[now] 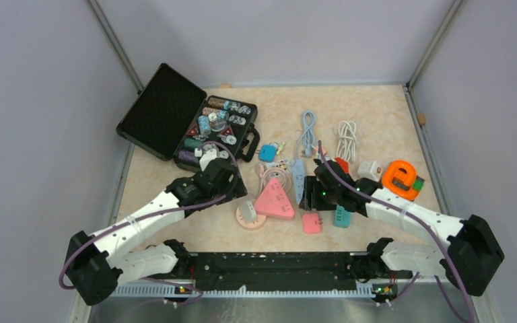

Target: Pull the plug off the socket

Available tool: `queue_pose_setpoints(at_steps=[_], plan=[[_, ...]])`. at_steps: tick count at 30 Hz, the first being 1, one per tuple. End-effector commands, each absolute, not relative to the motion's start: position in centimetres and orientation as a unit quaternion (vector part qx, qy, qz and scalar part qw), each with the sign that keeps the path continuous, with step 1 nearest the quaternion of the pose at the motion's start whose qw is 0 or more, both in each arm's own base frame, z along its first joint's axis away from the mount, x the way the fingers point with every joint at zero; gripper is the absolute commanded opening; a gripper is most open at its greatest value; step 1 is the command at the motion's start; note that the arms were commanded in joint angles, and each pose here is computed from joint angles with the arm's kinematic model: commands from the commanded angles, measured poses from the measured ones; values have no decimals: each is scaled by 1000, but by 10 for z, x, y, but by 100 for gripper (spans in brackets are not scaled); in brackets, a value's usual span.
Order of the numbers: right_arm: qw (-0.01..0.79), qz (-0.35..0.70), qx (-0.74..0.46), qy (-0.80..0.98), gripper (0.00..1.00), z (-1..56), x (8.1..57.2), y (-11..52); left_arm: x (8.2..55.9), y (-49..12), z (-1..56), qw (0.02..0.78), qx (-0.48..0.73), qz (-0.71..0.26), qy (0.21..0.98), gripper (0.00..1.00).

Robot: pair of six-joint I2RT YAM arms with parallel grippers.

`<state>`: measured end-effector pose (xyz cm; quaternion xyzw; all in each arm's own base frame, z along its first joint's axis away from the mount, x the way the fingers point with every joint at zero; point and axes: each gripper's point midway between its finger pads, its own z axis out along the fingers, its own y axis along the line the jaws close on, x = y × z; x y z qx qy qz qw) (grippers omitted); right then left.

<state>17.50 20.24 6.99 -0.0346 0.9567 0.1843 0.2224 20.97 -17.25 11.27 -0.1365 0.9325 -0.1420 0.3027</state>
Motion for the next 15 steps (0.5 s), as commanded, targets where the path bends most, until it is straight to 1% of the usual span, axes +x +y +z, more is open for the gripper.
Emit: queue_pose_setpoints(at_steps=[1, 5, 8, 10, 11, 13, 15], plan=[[301, 260, -45, 917, 56, 129, 198, 225, 210, -160, 112, 317, -155, -128, 927, 99], [303, 346, -85, 884, 58, 155, 190, 254, 205, -157, 106, 311, -158, -127, 929, 98], [304, 385, -99, 866, 59, 165, 189, 274, 201, -151, 99, 306, -159, -117, 931, 90], [300, 392, -108, 863, 58, 166, 189, 288, 199, -145, 96, 307, -160, -105, 932, 84], [296, 391, -112, 864, 58, 165, 189, 294, 198, -145, 97, 307, -156, -107, 933, 83], [291, 390, -120, 865, 56, 163, 190, 308, 198, -152, 103, 308, -142, -125, 932, 84], [284, 385, -122, 870, 54, 159, 192, 320, 200, -165, 114, 309, -125, -160, 929, 90]])
